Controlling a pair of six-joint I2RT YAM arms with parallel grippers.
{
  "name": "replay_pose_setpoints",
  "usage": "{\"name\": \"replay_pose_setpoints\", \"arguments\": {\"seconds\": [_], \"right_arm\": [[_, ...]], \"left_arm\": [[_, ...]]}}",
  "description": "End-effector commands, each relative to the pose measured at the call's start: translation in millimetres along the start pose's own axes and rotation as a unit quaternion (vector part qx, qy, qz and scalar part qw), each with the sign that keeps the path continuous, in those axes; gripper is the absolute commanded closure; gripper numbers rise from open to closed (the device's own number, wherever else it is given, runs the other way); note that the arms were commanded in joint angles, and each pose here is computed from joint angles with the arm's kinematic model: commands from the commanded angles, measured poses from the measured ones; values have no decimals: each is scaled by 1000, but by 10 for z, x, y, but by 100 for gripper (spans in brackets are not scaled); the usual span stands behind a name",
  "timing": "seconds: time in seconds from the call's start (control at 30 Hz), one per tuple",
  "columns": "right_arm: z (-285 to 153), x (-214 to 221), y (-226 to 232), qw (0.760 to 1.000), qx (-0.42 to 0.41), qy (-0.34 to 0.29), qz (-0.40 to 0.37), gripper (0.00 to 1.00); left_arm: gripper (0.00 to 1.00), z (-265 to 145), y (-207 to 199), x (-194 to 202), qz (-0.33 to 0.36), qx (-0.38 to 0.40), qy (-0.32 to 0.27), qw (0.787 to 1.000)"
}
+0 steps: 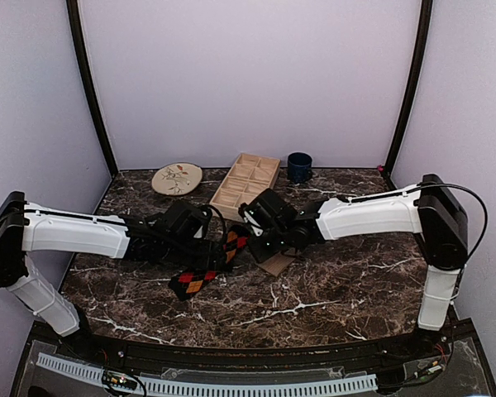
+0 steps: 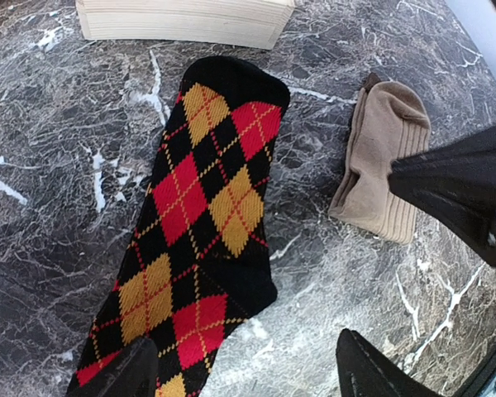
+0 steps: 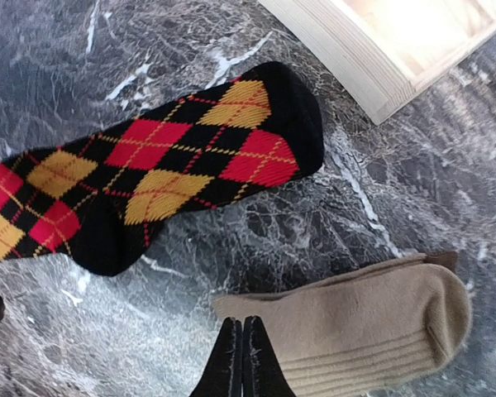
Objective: Roll the socks
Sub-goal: Adjust the sock at the center of the board.
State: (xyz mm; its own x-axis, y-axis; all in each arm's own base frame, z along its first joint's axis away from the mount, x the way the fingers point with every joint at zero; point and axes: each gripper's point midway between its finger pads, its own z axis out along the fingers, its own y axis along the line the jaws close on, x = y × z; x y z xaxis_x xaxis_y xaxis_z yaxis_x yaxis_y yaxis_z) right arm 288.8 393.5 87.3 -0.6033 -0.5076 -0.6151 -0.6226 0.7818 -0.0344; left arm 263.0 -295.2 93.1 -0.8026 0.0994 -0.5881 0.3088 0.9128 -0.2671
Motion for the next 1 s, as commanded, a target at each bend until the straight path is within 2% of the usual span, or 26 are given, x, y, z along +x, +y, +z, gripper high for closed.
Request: {"name": "replay_pose_setpoints", "arguments": {"seconds": [0.0,0.07,0.1,0.13,0.2,0.3,0.7,0.97], "right_arm": [[-9,-60,111,988,-127,-4,90,100],[-94,-94,166,975,-186,-16,121,100],[-99,-108,118,974,-186,-29,125,100],[-164,-102,242,960,-239,-18,147,100],[-173,-110,287,949,-269,-10,163,100],[-101,60,294,944,-278,8,179,100],[48,51,123,923,-301,-6,238,100],[231,94,57,922,-299,6,247,100]], "left_arm": [[23,-114,-70,-118,8,22,-22,999],[23,-122,-76,-137,11,22,-25,999],[23,-123,-79,-140,13,23,-26,999],[23,-121,-81,-141,15,23,-26,999],[23,-111,-81,-143,17,22,-25,999],[23,-93,-91,-137,20,22,-21,999],[23,-99,-109,-138,29,24,-16,999],[23,-69,-121,-144,36,19,-9,999]]}}
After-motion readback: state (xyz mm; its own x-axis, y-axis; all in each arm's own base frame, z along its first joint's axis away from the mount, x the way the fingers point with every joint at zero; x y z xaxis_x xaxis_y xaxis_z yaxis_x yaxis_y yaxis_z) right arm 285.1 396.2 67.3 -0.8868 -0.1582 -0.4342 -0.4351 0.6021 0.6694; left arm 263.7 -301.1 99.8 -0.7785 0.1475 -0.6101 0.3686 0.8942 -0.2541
